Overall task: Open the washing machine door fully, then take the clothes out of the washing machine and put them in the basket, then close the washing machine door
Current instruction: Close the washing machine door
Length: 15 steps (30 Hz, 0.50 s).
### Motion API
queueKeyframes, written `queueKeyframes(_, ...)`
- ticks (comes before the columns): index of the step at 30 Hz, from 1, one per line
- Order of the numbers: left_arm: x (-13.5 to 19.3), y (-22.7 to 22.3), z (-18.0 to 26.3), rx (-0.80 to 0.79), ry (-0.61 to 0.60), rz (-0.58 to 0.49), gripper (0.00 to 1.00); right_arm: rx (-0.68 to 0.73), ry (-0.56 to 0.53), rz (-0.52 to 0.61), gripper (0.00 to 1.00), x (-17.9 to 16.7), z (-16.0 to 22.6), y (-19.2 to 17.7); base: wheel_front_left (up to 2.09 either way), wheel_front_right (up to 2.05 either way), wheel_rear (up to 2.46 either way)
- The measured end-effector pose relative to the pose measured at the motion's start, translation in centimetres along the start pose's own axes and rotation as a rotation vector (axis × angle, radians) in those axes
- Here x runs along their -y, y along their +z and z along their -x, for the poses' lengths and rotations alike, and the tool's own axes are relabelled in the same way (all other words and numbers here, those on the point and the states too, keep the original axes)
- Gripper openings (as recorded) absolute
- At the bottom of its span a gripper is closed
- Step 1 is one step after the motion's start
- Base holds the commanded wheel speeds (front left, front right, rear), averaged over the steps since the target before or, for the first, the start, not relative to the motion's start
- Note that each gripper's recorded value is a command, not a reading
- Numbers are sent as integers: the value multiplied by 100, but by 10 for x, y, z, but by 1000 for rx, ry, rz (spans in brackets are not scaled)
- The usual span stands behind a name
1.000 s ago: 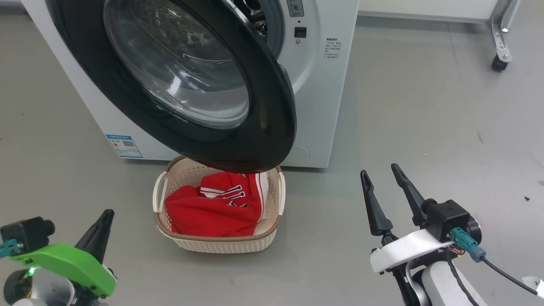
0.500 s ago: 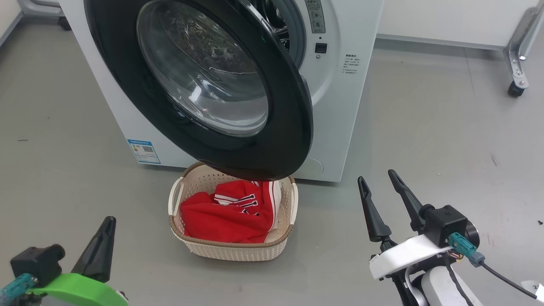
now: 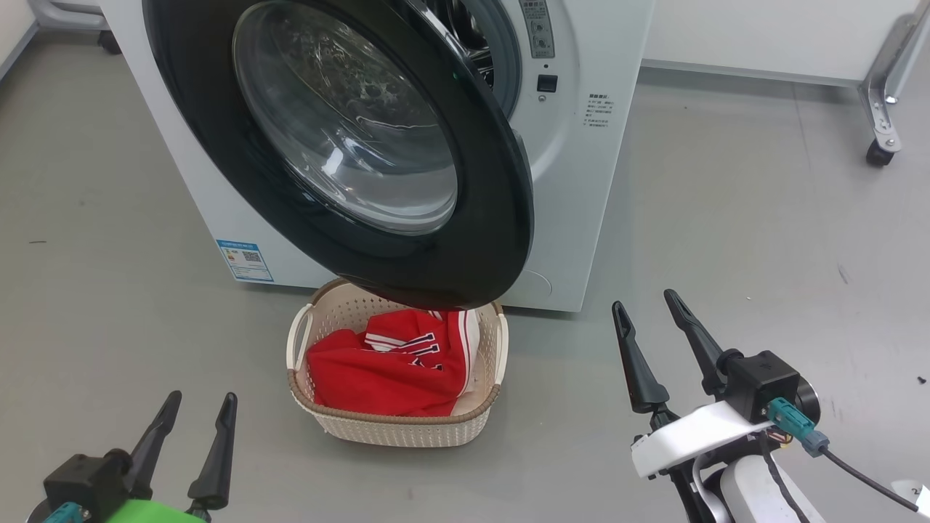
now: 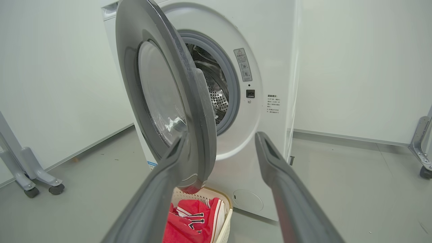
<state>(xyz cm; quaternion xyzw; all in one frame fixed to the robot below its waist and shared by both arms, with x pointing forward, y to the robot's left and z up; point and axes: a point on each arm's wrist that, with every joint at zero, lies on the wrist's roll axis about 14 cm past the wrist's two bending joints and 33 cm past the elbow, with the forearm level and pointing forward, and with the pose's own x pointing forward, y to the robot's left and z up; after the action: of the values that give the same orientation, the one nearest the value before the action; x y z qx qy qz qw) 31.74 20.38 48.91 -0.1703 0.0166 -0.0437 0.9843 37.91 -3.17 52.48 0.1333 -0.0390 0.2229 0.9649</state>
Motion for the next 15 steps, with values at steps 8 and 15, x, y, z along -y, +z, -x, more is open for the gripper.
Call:
queueKeyframes(8, 1, -8, 0, -15, -1, -3, 100, 1, -7, 2, 100, 2, 1, 0, 0, 0, 0)
queueKeyframes(15, 3, -10, 0, -15, -3, -4, 100, 5, -18, 9, 100, 6, 2, 2, 0, 0, 0)
